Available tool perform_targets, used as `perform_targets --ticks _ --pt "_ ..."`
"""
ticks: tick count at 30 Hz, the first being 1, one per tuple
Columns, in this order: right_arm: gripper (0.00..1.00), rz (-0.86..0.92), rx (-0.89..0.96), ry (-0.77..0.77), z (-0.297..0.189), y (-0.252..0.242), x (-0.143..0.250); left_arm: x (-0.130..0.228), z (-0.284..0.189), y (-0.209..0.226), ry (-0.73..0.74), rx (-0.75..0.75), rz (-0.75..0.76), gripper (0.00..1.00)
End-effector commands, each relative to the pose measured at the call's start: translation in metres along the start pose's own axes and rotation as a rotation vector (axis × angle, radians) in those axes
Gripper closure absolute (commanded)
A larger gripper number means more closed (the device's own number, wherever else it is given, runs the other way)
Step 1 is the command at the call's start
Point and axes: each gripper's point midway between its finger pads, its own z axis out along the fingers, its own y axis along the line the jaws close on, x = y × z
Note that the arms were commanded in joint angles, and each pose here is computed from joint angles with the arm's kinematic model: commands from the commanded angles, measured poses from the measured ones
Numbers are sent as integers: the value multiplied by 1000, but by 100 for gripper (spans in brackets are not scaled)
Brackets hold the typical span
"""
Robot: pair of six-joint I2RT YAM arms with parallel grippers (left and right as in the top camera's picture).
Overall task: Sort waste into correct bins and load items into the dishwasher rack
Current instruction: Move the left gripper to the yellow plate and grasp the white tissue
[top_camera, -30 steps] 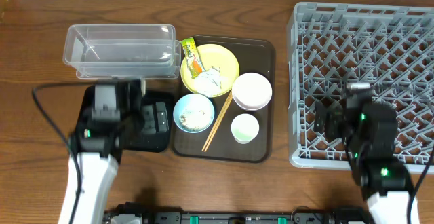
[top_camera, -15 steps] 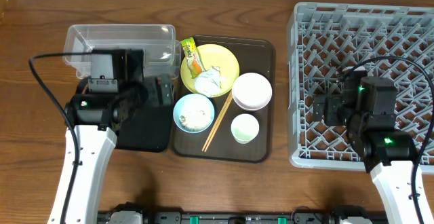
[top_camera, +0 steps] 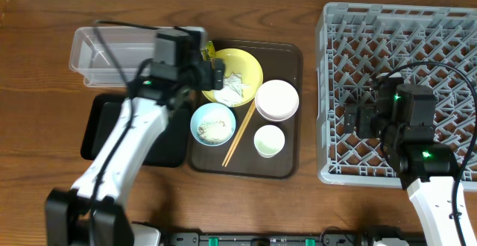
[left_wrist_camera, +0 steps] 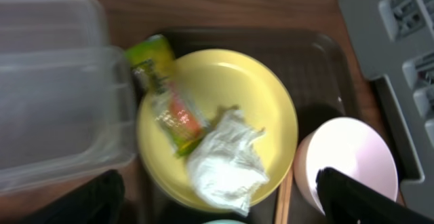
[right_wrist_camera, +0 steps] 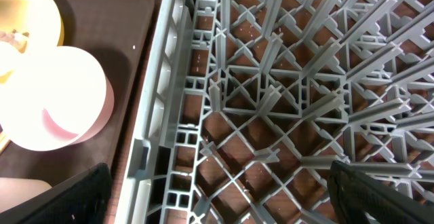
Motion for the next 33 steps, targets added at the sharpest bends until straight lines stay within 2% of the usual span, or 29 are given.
perform_targets --ticks 1,6,11,15,18,20,24,26,29,32,33 --pt "1 10 -7 -15 -3 1 -7 1 24 -20 14 23 50 8" --pt "1 10 -7 -11 -1 1 -7 31 62 -29 109 36 71 11" --pt "1 11 -7 3 2 1 -4 58 90 -22 194 21 65 18" --pt "1 12 -6 17 5 1 -2 72 103 -14 233 -6 61 19" --pt "1 12 -6 20 6 1 -2 80 109 -10 255 -17 59 25" --pt "1 12 -6 20 6 1 -2 82 111 -9 262 -19 59 34" --pt "1 12 -6 20 6 1 -2 82 111 -9 262 -19 59 63" --pt "1 12 -6 20 6 1 -2 84 110 -9 270 -20 58 74" --pt "1 12 -6 20 6 1 -2 87 110 -8 281 -23 56 82" --pt "1 12 -6 20 6 1 -2 87 109 -8 284 -23 56 94" --pt "1 12 -6 20 6 1 -2 87 109 -8 282 -23 56 94"
